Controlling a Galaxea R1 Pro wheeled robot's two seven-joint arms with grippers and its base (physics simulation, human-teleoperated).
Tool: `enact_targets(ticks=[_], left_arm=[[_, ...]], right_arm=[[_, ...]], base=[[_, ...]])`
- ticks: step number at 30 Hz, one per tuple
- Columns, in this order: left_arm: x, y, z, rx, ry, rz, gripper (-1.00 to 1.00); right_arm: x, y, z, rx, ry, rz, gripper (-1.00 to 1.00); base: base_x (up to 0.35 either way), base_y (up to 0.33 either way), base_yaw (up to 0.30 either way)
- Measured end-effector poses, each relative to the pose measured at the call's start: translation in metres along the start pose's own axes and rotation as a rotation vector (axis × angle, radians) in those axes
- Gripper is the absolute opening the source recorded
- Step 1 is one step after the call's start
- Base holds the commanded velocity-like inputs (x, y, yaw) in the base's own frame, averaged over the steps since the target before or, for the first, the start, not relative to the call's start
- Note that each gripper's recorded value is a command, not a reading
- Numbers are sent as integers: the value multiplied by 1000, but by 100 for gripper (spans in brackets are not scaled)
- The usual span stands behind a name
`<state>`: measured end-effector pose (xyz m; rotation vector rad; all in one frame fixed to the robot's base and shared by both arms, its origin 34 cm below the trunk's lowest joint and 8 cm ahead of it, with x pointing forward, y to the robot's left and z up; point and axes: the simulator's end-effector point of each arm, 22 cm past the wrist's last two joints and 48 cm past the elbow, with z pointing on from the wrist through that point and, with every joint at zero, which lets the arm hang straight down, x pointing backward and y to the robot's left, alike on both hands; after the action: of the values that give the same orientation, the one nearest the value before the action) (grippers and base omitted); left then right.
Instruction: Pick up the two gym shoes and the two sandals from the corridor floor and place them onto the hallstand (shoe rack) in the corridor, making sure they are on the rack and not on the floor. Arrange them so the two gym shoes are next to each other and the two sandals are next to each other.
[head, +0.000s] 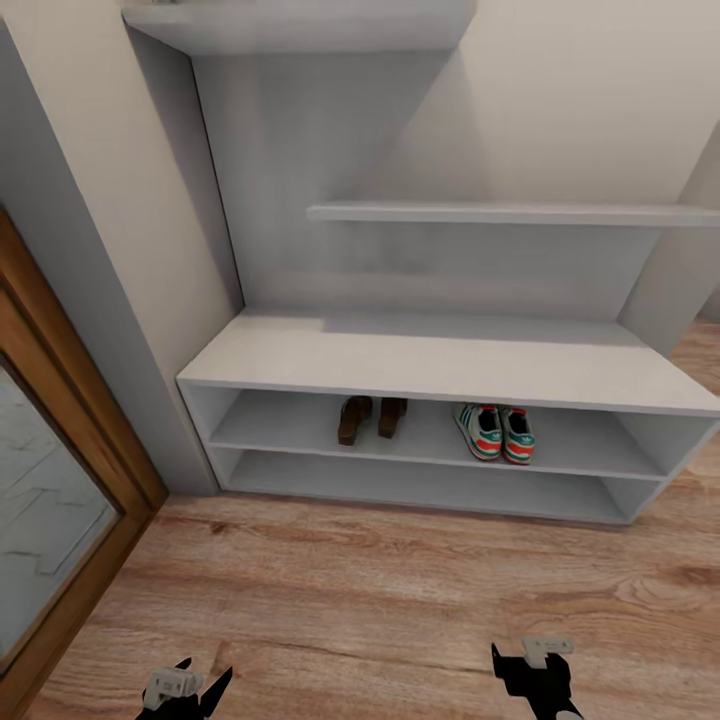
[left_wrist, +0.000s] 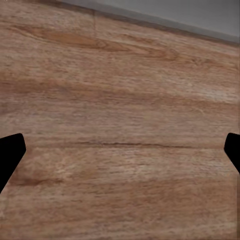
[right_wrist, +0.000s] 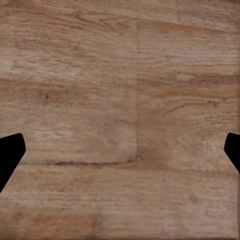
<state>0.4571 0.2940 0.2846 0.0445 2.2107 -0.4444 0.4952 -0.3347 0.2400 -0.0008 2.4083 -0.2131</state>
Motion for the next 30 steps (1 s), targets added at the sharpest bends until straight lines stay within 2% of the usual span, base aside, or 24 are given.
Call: enact_targets(ticks=[10,20,30], left_arm=[[-15,-6,-10,-2,10,-9,100],[-34,-12,-19,-3,12,-11,100],[-55,-16,-28,-4,10,-10,100]], right_arm=[[-10,-2,-16,-2,12,-1,100],[25,10,-50,-24,89,-3,100],[26,8,-71,-28,117,-7,100]], base=[[0,0,0],[0,0,0],[0,0,0]])
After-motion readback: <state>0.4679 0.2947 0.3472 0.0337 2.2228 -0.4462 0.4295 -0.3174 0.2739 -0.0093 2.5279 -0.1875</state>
